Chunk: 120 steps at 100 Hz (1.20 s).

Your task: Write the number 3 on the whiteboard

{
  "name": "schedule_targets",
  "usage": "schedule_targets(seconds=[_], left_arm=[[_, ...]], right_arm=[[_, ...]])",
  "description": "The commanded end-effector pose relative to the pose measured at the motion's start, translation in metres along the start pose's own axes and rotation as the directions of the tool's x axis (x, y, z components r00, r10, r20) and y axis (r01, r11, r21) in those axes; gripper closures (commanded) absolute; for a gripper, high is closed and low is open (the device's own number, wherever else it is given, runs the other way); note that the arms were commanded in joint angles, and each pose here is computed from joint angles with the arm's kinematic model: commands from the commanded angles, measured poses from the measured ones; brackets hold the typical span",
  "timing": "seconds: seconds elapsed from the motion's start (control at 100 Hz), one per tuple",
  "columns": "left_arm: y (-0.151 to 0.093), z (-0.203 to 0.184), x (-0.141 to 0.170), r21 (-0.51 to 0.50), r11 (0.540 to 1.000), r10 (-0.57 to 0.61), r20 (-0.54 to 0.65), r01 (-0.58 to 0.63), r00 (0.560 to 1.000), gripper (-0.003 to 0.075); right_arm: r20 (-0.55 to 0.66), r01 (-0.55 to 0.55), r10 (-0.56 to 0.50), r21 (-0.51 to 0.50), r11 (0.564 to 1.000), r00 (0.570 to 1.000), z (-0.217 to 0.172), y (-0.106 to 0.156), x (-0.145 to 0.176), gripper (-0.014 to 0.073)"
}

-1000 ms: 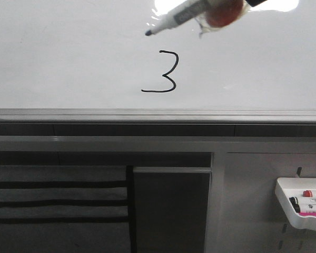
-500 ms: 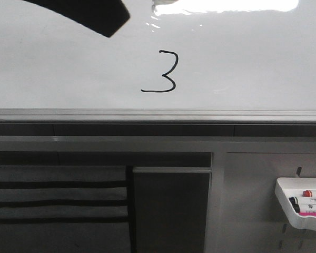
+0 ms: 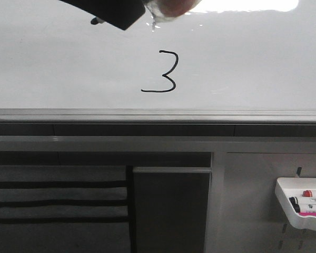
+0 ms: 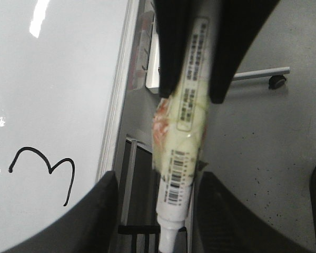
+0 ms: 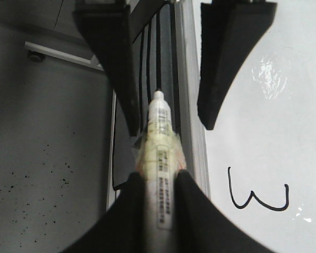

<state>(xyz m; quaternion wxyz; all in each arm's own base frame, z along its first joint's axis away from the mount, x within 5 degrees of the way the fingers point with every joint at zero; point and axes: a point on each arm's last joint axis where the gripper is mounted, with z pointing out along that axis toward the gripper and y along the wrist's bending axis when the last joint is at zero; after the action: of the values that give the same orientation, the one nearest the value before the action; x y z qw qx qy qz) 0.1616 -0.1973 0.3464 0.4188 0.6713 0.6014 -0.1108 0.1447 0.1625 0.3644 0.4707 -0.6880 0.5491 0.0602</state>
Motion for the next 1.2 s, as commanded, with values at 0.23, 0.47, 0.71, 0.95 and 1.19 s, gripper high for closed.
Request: schedule_targets(seconds=[0.23,0.47,0.71,0.95,1.19], left_arm=[[0.0082,-0.0096,-0.0136,-0.072,0.997,0.019,0.073,-0.013,0.997,0.0501],[0.0082,-0.0096,-0.0136,-0.072,0.997,0.019,0.073,-0.013,0.997,0.0501],[0.008,-0.0096,-0.0135,-0.069,0.997,0.019,0.072,-0.014,0.997,0.0507],[0.0084,-0.0096,-0.0138,-0.074,0.997,0.019,0.074,-0.013,0.997,0.061],[0.009,-0.0097,-0.0141,-0.081,0.997,0.019,0.078,-0.013,0.997,0.0657]], right_arm=[[0.056,0.0,-0.005,0.096,0.995,0.998,-0.0077,-0.0109,-0.0091,0.0628],[0.058,-0.002,-0.004,0.097,0.995,0.998,-0.0077,-0.0111,-0.0092,0.0628],[0.066,-0.013,0.007,0.094,0.996,0.998,-0.0077,-0.0109,-0.0099,0.0628],[0.067,-0.015,0.008,0.093,0.996,0.998,-0.0077,-0.0108,-0.01,0.0628],[0.067,-0.015,0.008,0.093,0.996,0.998,-0.0077,-0.0108,-0.01,0.0628]])
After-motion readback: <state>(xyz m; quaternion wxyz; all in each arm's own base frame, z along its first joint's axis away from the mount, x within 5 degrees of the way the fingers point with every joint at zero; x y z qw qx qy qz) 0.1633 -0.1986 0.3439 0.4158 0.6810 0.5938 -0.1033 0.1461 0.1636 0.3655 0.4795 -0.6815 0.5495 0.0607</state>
